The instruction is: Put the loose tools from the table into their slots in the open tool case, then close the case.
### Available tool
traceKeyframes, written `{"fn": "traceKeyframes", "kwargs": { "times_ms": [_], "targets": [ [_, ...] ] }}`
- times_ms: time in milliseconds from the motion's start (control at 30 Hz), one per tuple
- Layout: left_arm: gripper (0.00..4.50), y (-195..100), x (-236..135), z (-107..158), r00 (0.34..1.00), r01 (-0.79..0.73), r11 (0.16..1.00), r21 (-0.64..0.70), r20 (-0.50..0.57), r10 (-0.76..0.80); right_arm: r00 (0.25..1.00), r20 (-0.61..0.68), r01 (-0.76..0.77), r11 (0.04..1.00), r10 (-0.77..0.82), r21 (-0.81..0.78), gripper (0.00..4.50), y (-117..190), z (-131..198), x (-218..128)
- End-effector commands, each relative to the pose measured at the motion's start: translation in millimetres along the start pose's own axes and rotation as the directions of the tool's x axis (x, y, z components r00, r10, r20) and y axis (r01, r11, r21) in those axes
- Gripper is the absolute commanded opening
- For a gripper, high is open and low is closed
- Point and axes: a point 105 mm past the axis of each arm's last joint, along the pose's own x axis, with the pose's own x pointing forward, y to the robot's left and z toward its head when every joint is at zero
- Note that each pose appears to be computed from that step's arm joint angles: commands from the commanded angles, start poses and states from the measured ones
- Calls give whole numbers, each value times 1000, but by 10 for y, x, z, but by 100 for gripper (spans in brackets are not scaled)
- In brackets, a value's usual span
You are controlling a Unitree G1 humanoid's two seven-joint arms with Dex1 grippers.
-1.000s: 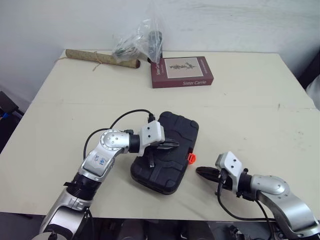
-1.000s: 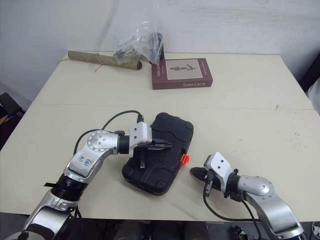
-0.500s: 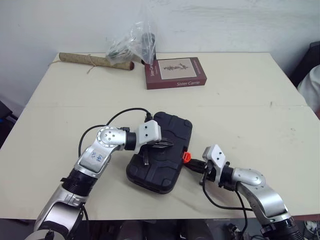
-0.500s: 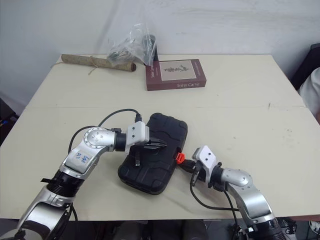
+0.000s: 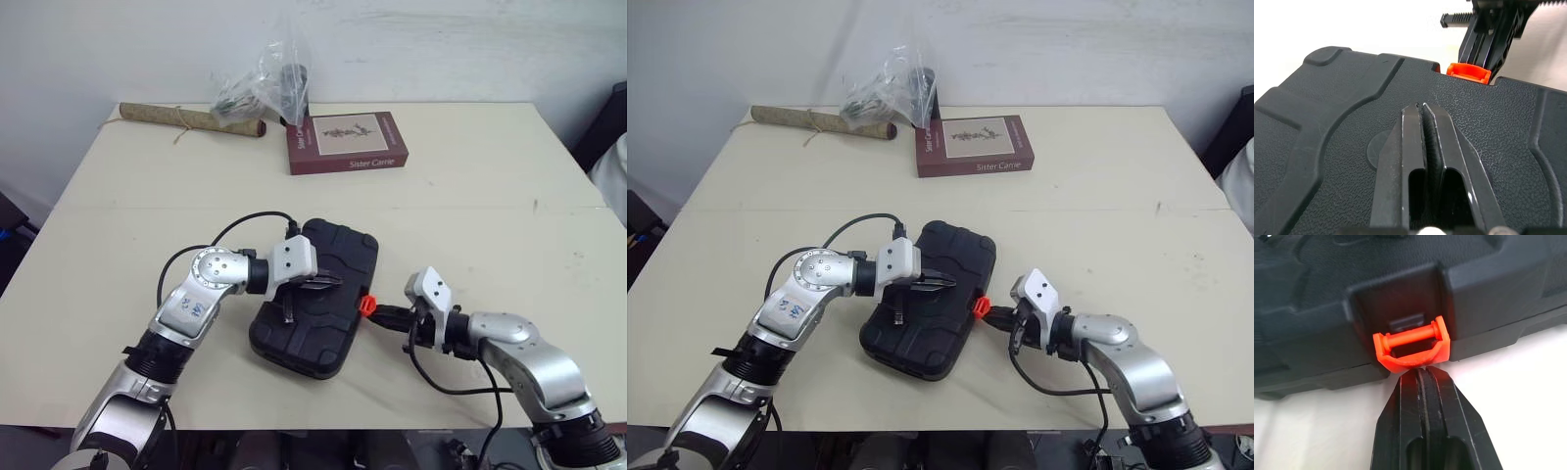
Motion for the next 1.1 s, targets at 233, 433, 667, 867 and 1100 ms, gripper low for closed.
{"fn": "traceKeyframes", "kwargs": {
  "times_ms": [233,433,667,867,1100],
  "targets": [
    [10,-365,21,-672,977,69,974,-215,-183,-110,976,150,-142,983,159,-116,0,286,682,-27],
    [34,-65,-149,-268,995,-86,989,-119,38,92,988,134,-55,991,71,-122,32,54,671,-271],
    [305,140,-1160,-195,956,-292,942,-166,-35,290,991,47,135,921,-126,-367,328,-391,709,-924],
    [442,93,-2456,-676,715,-637,770,-44,-408,568,973,-35,169,811,-227,-561,450,-740,675,-1458],
    [442,-29,-2849,-710,619,-738,674,-27,-424,661,948,19,262,750,-316,-607,450,-1051,850,-1646]
  ]
}}
